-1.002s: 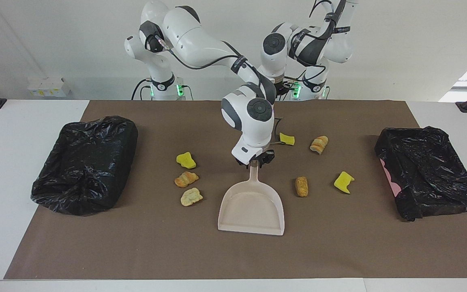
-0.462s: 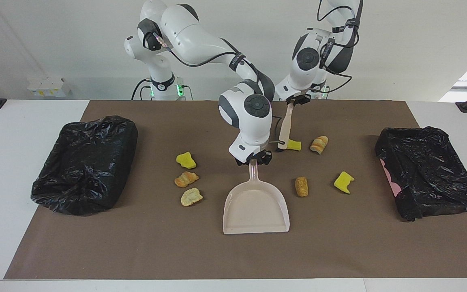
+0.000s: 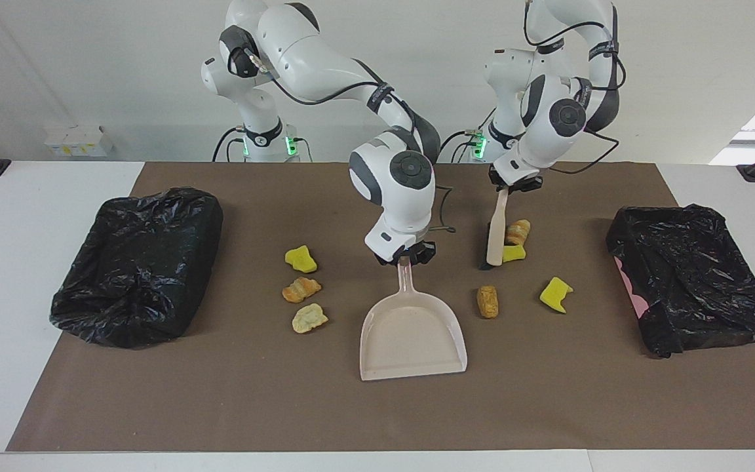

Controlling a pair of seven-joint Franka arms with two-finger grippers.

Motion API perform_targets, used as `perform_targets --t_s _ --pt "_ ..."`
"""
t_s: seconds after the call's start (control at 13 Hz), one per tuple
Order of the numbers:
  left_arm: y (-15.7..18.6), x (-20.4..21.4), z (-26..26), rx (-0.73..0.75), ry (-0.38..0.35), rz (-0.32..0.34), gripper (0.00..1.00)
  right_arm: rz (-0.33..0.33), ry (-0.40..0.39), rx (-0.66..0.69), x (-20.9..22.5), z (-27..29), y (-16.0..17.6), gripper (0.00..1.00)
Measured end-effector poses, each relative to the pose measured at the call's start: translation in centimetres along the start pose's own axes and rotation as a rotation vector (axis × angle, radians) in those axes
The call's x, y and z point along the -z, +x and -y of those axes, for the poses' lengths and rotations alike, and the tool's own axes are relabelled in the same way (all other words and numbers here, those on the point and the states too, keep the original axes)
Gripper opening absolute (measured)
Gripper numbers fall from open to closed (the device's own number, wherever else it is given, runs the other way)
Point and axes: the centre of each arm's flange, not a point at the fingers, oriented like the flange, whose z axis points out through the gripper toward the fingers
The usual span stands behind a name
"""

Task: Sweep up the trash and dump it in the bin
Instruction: 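Lift the brush with the left gripper while the right gripper grasps the dustpan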

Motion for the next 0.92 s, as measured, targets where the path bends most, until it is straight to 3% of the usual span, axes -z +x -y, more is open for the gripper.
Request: perform_targets --t_s 0.08,0.39,0.46,0.62,0.92 --pt "0.5 1.1 0.1 0.002 0.0 -0.02 0.26 0.005 -0.005 0.0 -0.1 -0.1 -0.3 0.3" --pt "1.4 7.5 2.3 0.04 0.011 -0.098 0.26 0.01 -0.009 0.002 0.0 -0.4 -0.8 0.34" --pt "1.6 8.2 3.5 0.049 0.04 -0.112 0.26 0.009 -0.009 0.002 0.0 -0.4 -0.8 0.34" --pt "2.2 8.9 6.9 0.066 0.079 -0.138 0.26 0.01 -0.01 0.002 0.0 -0.4 -0.8 0.44" --pt "3.8 9.1 14.1 0.039 0.138 -0.143 0.26 0.01 -0.01 0.002 0.0 -0.4 -0.8 0.46"
